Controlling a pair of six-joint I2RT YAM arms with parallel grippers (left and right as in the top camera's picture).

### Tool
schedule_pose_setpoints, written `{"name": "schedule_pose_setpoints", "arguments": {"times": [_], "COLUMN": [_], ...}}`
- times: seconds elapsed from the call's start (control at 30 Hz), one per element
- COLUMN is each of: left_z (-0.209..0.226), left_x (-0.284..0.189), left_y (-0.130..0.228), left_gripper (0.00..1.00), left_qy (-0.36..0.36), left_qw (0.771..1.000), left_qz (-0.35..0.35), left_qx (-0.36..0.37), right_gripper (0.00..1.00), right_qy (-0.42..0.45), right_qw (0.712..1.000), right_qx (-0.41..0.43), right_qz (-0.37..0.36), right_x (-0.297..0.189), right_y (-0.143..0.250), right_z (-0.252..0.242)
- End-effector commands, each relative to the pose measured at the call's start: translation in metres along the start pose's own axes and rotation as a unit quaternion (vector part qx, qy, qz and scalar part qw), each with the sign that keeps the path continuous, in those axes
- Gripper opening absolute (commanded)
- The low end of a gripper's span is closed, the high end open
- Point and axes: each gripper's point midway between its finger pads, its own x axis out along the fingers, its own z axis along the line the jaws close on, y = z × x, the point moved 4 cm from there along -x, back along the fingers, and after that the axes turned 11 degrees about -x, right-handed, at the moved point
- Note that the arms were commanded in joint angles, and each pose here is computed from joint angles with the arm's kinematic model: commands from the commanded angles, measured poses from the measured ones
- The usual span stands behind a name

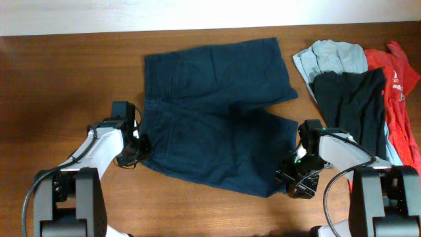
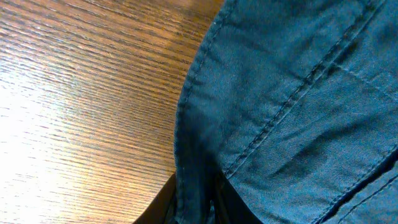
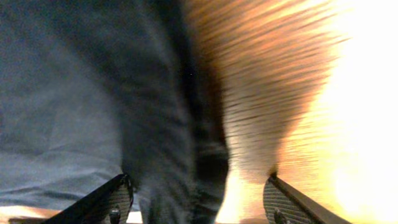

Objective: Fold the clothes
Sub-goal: 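Grasp the lower hems with the left and right grippers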

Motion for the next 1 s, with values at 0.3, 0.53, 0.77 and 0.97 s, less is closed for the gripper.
{"name": "schedule_pose_setpoints", "arguments": {"times": [0.3, 0.53, 0.77, 0.97], "left_z": [0.021, 0.021, 0.021, 0.024], "left_x": [0.017, 0.017, 0.017, 0.011], "left_y": [0.006, 0.005, 0.006, 0.012], "left_gripper": [0.18, 0.18, 0.18, 0.07], "left_qy": [-0.052, -0.051, -0.051, -0.061], "left_qw": [0.999, 0.999, 0.999, 0.998], "left_qz": [0.010, 0.008, 0.009, 0.027], "left_qx": [-0.008, -0.008, -0.003, 0.002], "right_gripper": [0.72, 0.27, 0.04, 0.04], "right_qy": [-0.043, -0.084, -0.055, 0.018], "right_qw": [0.998, 0.996, 0.998, 0.999], "right_qx": [0.002, 0.002, 0.000, -0.013], "right_qz": [0.034, 0.034, 0.020, -0.038], "right_x": [0.004, 0.002, 0.003, -0.013], "right_y": [0.010, 0.008, 0.004, -0.003], "right_z": [0.001, 0.012, 0.004, -0.011]}}
